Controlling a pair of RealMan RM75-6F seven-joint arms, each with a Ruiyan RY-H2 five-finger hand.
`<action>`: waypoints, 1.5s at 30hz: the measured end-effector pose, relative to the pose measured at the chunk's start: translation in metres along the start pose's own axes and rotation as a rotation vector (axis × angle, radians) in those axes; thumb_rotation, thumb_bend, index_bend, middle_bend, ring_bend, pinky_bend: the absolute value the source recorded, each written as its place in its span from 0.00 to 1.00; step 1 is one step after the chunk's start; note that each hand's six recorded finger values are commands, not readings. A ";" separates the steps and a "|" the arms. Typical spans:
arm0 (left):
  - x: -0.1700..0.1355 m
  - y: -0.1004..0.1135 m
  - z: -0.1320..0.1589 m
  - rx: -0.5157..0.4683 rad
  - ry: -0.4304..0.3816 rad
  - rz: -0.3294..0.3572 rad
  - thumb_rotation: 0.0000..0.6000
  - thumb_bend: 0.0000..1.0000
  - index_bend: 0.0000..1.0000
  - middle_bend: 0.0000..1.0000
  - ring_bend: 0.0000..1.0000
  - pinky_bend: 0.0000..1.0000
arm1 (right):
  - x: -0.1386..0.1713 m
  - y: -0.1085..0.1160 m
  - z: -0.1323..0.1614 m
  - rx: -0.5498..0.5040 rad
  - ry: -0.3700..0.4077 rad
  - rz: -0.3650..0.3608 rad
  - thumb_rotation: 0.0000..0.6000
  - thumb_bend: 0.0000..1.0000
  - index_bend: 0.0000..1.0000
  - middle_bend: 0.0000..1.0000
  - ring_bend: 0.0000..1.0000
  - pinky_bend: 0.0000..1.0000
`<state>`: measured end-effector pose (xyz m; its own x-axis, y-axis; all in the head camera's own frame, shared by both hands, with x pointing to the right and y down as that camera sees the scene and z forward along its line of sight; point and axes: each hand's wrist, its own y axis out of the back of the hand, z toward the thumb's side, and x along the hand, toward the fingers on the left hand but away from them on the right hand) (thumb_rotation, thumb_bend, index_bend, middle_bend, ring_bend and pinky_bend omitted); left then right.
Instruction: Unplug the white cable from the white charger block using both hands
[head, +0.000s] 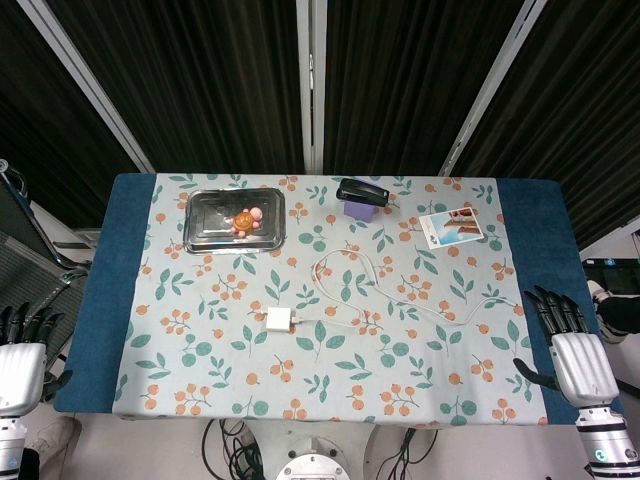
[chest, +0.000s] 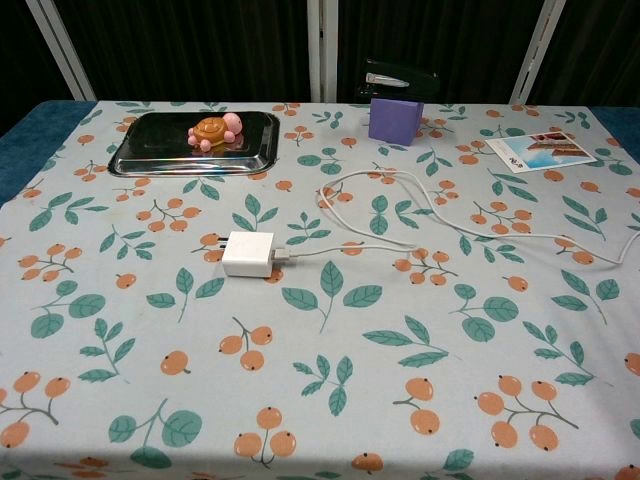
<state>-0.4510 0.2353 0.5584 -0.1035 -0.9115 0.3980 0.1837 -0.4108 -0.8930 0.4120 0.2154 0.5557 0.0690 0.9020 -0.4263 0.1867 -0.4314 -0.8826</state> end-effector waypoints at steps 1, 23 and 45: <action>0.001 0.000 0.000 0.001 -0.002 0.000 1.00 0.03 0.20 0.15 0.03 0.00 | -0.001 0.000 0.001 0.000 0.002 0.002 1.00 0.10 0.00 0.00 0.00 0.00; 0.065 0.013 0.093 -0.042 -0.286 0.020 1.00 0.03 0.20 0.15 0.03 0.00 | -0.005 0.000 0.006 -0.004 0.019 0.008 1.00 0.10 0.00 0.00 0.00 0.00; 0.102 -0.047 0.316 -0.071 -0.576 -0.164 1.00 0.15 0.34 0.30 0.19 0.00 | -0.005 -0.006 -0.005 -0.004 -0.012 0.038 1.00 0.10 0.00 0.00 0.00 0.00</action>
<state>-0.1616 0.1550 0.7071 0.4251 -0.7082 0.5637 0.1427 -0.5626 -0.8143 0.4152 0.2136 0.5641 0.0646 0.8845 -0.4620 0.1885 -0.4655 -0.8648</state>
